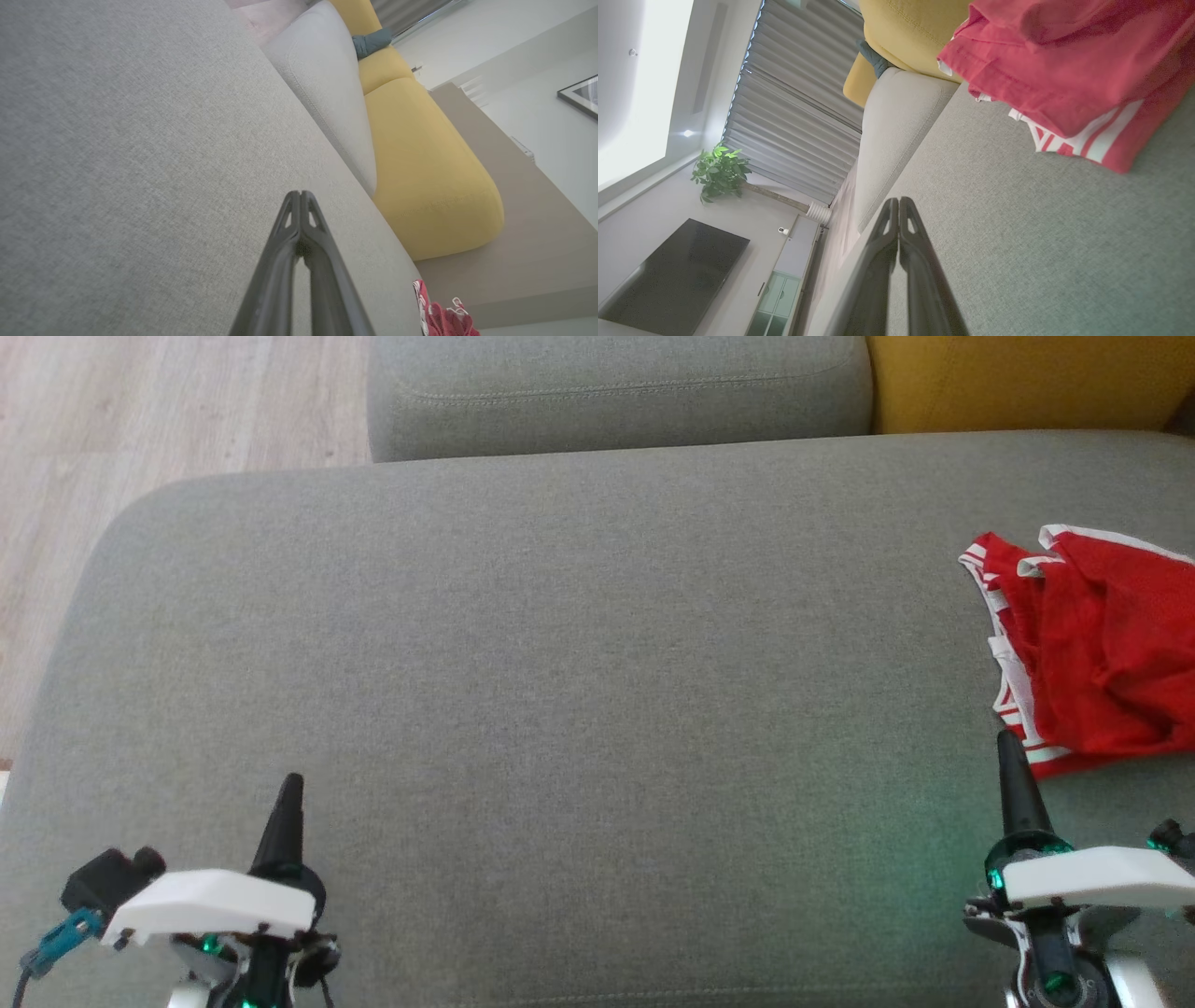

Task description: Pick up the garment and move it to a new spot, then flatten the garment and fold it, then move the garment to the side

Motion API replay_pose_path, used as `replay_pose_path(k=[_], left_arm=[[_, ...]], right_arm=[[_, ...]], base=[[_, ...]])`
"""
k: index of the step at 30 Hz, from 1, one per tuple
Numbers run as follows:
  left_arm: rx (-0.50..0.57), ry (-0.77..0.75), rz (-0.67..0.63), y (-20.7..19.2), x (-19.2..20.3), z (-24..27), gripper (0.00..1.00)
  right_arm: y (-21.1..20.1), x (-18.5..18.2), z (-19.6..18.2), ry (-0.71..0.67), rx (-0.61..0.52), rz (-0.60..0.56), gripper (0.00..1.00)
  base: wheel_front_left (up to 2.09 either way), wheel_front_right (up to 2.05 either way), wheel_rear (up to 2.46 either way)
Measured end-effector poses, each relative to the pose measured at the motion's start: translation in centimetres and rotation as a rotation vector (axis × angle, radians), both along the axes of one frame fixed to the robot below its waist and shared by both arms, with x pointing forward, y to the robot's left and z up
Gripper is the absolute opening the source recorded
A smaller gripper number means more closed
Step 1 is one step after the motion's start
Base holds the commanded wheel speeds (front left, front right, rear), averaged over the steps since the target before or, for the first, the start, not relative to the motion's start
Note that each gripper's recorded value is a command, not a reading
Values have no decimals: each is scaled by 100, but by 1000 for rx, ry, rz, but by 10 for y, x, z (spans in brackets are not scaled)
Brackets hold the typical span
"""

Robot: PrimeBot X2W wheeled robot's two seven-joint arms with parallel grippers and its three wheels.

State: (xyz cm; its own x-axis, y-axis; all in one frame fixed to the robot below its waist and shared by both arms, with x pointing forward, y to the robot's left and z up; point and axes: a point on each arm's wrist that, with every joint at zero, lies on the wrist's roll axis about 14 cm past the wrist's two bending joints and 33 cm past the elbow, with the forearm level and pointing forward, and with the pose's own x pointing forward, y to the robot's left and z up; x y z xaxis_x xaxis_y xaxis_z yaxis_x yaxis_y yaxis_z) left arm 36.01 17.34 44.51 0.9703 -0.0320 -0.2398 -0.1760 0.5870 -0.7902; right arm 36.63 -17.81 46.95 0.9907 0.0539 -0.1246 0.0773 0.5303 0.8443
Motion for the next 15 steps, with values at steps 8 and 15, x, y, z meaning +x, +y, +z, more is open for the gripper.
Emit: replay_pose_path(k=[8,15], left_arm=[[-101,-5,20,1,1,2,0],[-190,-27,41,4,6,9,0]], right_arm=[[-4,4,4,-9,92,-23,0],[-7,3,3,-3,171,-42,0]], base=[[0,0,0],[0,0,0]])
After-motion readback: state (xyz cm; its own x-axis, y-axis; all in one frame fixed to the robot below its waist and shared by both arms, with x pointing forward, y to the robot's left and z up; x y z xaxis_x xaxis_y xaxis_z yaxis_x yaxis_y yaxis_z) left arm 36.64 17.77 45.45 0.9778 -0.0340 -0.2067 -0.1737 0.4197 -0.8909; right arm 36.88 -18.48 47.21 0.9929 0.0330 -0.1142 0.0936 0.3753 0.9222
